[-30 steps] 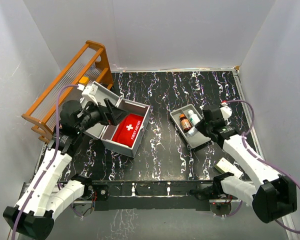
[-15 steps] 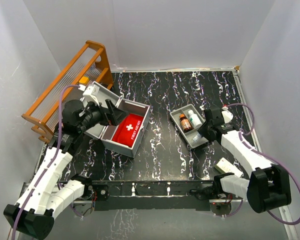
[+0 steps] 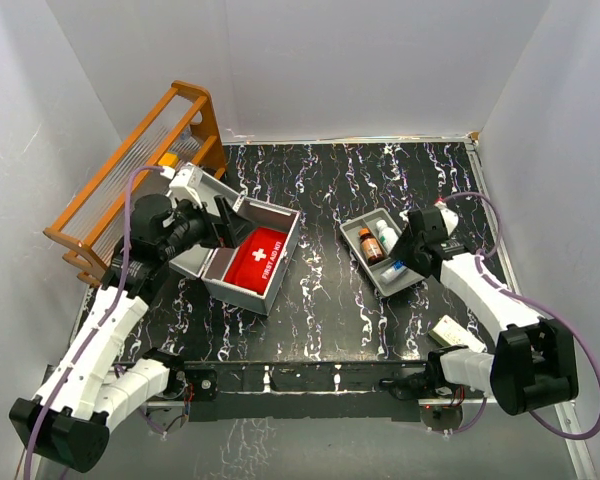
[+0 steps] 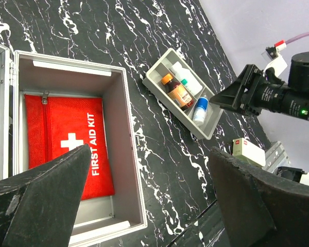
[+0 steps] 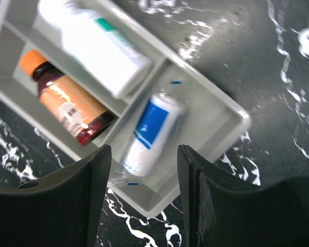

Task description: Organize the medicine kit

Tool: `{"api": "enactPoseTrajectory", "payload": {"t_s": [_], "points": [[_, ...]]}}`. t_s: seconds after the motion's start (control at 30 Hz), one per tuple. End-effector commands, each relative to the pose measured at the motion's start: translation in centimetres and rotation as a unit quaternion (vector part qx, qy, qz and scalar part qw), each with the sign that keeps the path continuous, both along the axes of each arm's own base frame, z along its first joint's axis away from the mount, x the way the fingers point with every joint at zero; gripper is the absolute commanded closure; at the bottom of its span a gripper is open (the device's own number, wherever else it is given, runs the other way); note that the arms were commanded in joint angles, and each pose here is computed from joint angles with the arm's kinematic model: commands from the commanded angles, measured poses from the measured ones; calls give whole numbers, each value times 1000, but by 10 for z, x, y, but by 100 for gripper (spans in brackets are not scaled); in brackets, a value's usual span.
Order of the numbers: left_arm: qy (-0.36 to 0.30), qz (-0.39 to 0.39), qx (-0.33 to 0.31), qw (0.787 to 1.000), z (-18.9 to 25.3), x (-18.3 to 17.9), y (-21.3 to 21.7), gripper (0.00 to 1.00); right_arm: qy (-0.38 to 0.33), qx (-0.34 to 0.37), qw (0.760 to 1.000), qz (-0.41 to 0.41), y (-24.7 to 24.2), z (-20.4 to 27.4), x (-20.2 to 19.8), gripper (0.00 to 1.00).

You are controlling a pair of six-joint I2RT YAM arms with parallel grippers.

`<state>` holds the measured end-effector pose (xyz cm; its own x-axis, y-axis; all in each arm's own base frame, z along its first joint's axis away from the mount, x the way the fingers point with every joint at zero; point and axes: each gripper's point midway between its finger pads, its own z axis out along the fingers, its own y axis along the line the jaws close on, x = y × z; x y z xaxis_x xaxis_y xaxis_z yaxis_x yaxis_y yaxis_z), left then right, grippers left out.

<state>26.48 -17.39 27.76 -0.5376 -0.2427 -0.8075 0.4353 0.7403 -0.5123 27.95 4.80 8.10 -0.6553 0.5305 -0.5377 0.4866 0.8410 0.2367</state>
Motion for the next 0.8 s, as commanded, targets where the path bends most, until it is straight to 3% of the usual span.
{"api": "enactPoseTrajectory", "payload": {"t_s": [0.0,0.13,0.33,0.57,0.77], "points": [[-3,-1,4,1000,3,5,-1,4,-57,7,989,139,30,29,39,49],[16,-12,4,1000,-4,7,-6,5,-14,-8,985,174,33,20,44,60],[23,-13,5,1000,-8,6,-6,5,-17,-32,979,201,33,22,65,75],[26,-9,4,1000,-8,4,-4,5,31,-34,965,257,43,-3,71,79],[19,-9,0,1000,-4,3,-4,5,37,-55,968,243,36,-10,71,79]]}}
